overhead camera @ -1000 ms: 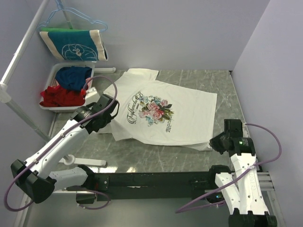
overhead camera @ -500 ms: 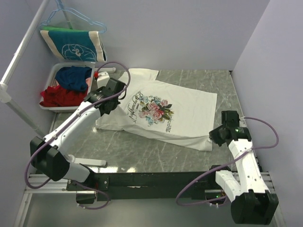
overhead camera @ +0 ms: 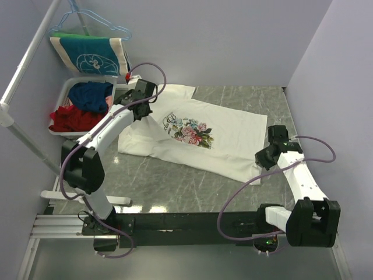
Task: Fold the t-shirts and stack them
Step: Fold the tshirt
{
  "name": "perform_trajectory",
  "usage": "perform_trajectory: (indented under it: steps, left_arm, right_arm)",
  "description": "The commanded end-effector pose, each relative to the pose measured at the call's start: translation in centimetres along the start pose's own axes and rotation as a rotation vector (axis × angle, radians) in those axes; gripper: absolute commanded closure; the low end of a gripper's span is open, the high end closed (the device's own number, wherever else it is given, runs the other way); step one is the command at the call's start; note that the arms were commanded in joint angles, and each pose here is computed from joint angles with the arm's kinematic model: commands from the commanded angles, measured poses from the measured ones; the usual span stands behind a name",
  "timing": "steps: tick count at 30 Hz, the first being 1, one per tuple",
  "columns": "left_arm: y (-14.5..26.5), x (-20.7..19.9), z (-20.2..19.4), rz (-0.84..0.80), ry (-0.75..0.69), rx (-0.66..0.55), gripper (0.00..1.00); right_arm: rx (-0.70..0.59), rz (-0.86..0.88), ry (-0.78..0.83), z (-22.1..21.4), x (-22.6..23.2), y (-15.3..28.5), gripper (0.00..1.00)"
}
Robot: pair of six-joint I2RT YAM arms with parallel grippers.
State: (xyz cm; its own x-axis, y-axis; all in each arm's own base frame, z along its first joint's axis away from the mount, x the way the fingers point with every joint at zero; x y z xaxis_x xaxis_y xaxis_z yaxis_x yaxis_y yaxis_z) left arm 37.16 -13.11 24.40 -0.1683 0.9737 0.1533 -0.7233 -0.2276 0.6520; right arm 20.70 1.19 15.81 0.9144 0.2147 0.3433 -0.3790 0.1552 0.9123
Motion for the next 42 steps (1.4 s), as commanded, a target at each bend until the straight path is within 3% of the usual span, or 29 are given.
perform_trajectory:
  steps: [1, 15, 16, 18, 19, 21, 24, 31, 34, 35, 37, 40, 41, 42]
  left_arm:
    - [-0.9, -1.4, 1.3, -0.074, -0.029, -0.022, 0.99]
    - [-4.6, -3.1, -0.1, -0.109, -0.060, 0.045, 0.99]
    - [-4.8, -3.1, 0.0, -0.112, -0.057, 0.041, 0.99]
    - [-5.3, -3.5, 0.2, -0.119, -0.056, 0.039, 0.99]
    - [-5.5, -3.6, 0.3, -0.121, -0.054, 0.040, 0.99]
    - [-6.0, -3.9, 0.5, -0.127, -0.053, 0.036, 0.99]
    - [-6.5, -4.2, 1.0, -0.127, -0.053, 0.027, 0.99]
    - [-7.9, -4.6, 1.8, -0.110, -0.045, 0.013, 0.99]
    - [-8.5, -5.0, 2.0, -0.118, -0.049, 0.008, 0.86]
    - [-8.7, -5.0, 2.1, -0.129, -0.061, 0.003, 0.59]
    - [-9.1, -5.3, 2.2, -0.132, -0.066, 0.001, 0.40]
    - [-9.3, -5.1, 2.2, -0.101, -0.069, 0.009, 0.33]
    - [-8.9, -4.8, 2.2, -0.091, -0.056, 0.010, 0.21]
    - [-8.7, -4.7, 2.2, -0.086, -0.048, -0.002, 0.21]
  right_arm:
    - [-0.025, 0.038, -0.024, 0.6, 1.7, 0.2, 1.00]
    - [-0.033, -0.049, -0.003, 1.0, 2.4, -2.4, 1.00]
    - [-0.041, -0.051, 0.000, 1.2, 2.5, -2.5, 0.81]
    - [-0.084, -0.029, 0.013, 1.9, 3.3, -2.4, 0.67]
    - [-0.103, -0.020, 0.019, 2.1, 3.7, -2.4, 0.52]
    - [-0.167, -0.001, 0.030, 3.2, 4.8, -2.1, 0.40]
    - [-0.218, 0.010, 0.050, 4.1, 6.1, -1.6, 0.35]
    - [-0.161, 0.024, 0.139, 3.5, 6.1, -1.5, 0.33]
    - [-0.124, 0.032, 0.158, 2.8, 5.6, -1.8, 0.34]
    - [-0.116, 0.035, 0.160, 2.6, 5.4, -1.8, 0.34]
    - [-0.090, 0.043, 0.170, 2.1, 5.3, -2.0, 0.34]
    - [-0.068, 0.062, 0.193, 1.5, 5.7, -2.0, 0.35]
    - [-0.062, 0.058, 0.218, 1.2, 5.8, -2.2, 0.35]
    - [-0.054, 0.065, 0.255, 0.4, 6.1, -2.1, 0.35]
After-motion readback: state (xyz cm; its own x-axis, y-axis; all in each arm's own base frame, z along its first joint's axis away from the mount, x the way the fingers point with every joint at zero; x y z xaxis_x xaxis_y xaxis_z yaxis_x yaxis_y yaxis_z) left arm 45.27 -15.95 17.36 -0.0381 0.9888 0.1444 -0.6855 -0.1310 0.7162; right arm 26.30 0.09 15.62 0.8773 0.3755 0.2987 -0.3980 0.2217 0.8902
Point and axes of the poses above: each gripper's point midway between its finger pads, its own y axis back along the fingers, its own x axis along the line the jaws close on, z = x × y, the point moved 8 cm from there along y, back along the fingers, and after that the axes turned 15 degrees about -y, right-handed, at the moved point
